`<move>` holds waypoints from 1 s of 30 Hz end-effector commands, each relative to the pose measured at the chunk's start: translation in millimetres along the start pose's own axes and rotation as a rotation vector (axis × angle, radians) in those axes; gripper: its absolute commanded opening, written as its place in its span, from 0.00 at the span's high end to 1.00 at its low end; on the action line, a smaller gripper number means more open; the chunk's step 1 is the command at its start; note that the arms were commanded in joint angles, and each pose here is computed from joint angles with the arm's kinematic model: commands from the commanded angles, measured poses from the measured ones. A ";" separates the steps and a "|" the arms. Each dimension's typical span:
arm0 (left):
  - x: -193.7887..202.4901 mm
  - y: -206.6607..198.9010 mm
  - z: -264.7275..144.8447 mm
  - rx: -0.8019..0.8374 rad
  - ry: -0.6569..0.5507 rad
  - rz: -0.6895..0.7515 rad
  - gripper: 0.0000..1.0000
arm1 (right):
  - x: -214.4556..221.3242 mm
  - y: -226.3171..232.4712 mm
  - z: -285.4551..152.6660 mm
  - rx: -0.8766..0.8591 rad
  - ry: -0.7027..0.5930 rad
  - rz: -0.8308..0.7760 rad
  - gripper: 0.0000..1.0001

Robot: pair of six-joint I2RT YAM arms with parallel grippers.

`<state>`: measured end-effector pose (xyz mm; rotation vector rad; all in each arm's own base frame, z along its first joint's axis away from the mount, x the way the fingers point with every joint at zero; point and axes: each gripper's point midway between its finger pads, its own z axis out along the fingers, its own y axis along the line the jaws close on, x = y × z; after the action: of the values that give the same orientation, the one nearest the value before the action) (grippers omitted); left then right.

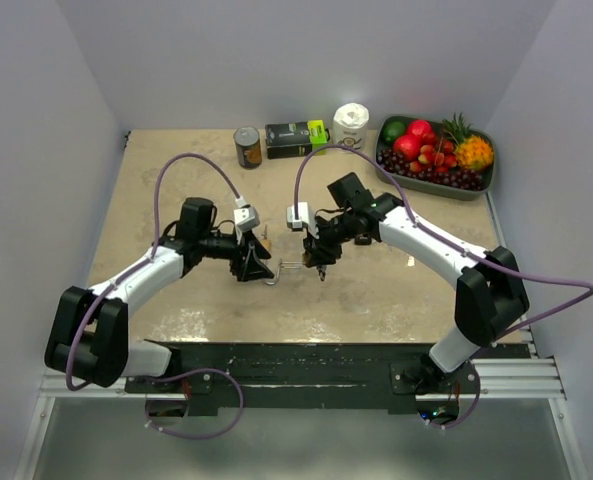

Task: Lock with the key
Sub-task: Pick up the lock from the center of the board, then lock the lock.

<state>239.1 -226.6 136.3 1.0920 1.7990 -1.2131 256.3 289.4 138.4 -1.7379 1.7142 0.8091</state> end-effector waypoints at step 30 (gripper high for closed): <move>-23.5 -21.1 22.8 0.025 -0.090 0.305 0.66 | -47.9 16.0 -9.0 -0.078 -0.127 0.006 1.00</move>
<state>228.3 -251.2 145.1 1.2213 1.5904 -1.1207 239.4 299.1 151.5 -1.7181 1.7243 0.9357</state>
